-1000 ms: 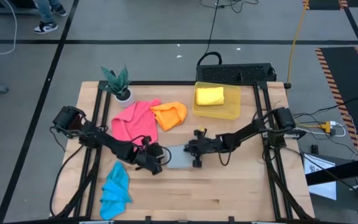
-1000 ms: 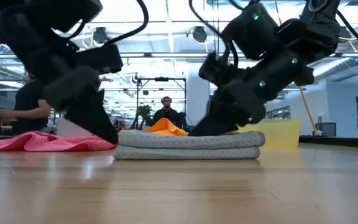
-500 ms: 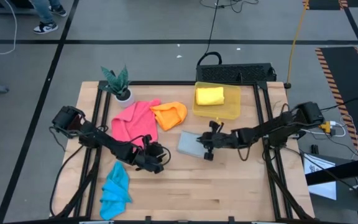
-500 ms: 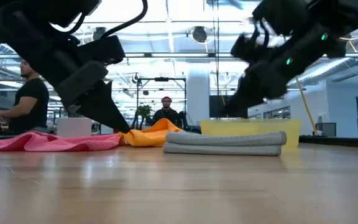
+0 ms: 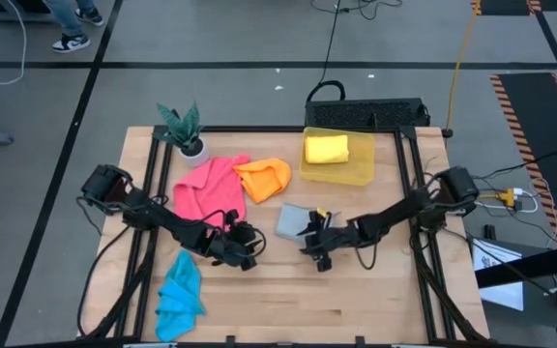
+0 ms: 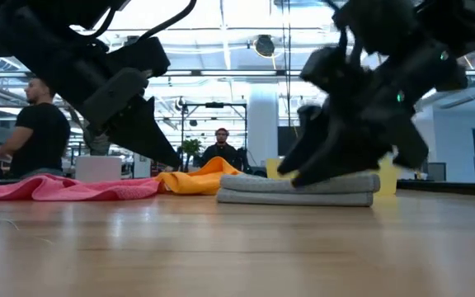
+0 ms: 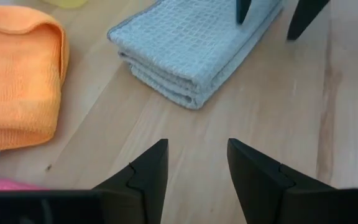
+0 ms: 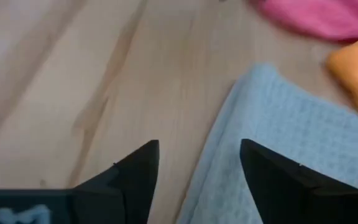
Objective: Fold microfiber towels
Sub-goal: Put the gray kitchen towel into the yellow bin
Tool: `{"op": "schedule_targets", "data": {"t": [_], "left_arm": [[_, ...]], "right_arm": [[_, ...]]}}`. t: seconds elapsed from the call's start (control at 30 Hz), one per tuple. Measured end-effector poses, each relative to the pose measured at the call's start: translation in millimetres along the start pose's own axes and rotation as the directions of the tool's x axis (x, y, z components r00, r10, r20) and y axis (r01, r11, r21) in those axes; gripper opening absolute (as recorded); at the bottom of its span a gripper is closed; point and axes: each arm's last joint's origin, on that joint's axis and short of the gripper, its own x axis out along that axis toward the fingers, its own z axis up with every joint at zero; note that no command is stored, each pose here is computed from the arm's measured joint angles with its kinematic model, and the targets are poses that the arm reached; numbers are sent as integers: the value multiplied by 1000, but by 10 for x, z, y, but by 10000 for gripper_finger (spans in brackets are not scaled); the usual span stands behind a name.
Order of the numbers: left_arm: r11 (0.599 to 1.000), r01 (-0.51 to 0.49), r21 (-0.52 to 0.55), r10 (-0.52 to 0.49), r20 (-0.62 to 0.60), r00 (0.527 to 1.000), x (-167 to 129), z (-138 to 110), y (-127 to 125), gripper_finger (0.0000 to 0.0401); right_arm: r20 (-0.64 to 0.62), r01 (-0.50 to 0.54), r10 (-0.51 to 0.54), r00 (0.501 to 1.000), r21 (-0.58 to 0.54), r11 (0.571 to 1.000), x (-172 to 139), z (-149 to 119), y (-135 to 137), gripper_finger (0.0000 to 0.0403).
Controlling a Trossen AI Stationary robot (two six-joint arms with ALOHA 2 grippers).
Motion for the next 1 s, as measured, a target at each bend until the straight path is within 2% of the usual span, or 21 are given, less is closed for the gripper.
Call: {"op": "schedule_targets", "data": {"t": [0.1,0.27,0.47,0.6,0.73,0.87,1.0], "left_arm": [[1000,0,1,0,0,1000,0,1,0,168],[1000,6,-3,-6,-3,1000,0,0,-2,168],[1000,7,-2,-7,-3,1000,0,-1,-2,168],[1000,7,-4,-7,-3,1000,0,0,-2,168],[1000,7,-5,-7,-4,1000,0,-1,-2,168],[1000,8,-5,-8,-5,1000,-1,-3,-4,168],[1000,11,0,-11,-8,1000,-7,-10,-11,168]], "right_arm": [[-18,33,-33,999,-2,999,105,4,-8,219],[-68,65,-67,995,-33,997,175,-61,-56,184],[-120,66,-66,991,-9,998,176,-109,-126,118],[-130,-12,8,991,-29,1000,182,-125,-150,61],[-129,-52,52,990,0,999,152,-109,-196,13],[-133,-75,81,988,50,996,-24,-37,-274,17],[-91,-116,130,987,149,982,-330,119,-432,18]]}}
